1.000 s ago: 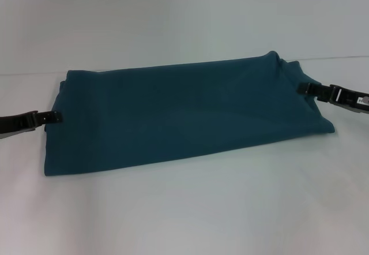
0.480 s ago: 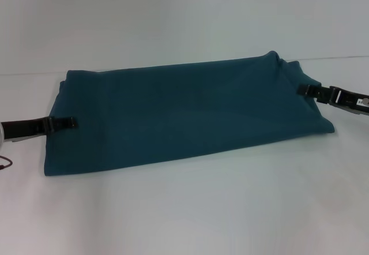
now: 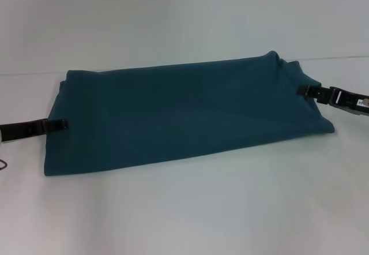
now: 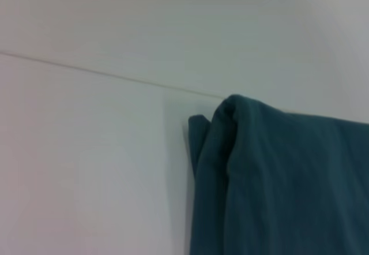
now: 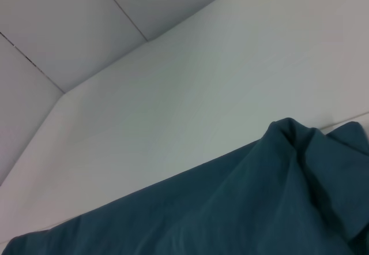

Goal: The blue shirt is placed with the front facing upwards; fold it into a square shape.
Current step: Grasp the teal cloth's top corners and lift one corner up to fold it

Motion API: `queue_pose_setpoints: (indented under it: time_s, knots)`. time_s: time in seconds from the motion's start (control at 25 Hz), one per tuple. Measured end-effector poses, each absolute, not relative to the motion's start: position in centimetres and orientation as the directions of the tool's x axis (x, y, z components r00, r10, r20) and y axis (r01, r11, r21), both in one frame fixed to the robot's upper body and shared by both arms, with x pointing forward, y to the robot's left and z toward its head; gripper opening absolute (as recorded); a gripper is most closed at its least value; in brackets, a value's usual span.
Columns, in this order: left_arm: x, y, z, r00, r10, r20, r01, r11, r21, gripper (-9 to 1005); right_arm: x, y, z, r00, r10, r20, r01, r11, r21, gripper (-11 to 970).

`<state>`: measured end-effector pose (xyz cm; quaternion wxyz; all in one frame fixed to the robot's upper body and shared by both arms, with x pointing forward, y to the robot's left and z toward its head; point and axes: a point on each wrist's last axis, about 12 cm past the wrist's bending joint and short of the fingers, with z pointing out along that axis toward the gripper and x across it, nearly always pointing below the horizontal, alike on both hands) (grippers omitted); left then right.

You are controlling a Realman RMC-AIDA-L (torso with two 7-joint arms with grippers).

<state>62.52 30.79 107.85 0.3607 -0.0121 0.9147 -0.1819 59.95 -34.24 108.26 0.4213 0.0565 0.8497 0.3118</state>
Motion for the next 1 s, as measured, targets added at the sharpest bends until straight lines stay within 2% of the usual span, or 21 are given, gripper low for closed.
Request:
queue_pose_setpoints:
  time_s: [0.52, 1.0]
  knots:
    - [63.1, 28.9, 108.3, -0.747, -0.11, -0.656, 0.165, 0.925, -0.343, 815, 60.1, -34.2, 108.4, -0.639, 0.36, -0.68, -0.167, 0.798, 0.579, 807]
    - [63.0, 29.6, 107.8, -0.731, -0.1, -0.675, 0.131, 0.95, -0.282, 815, 60.0, -34.3, 108.4, -0.639, 0.364, -0.678, -0.164, 0.797, 0.582, 807]
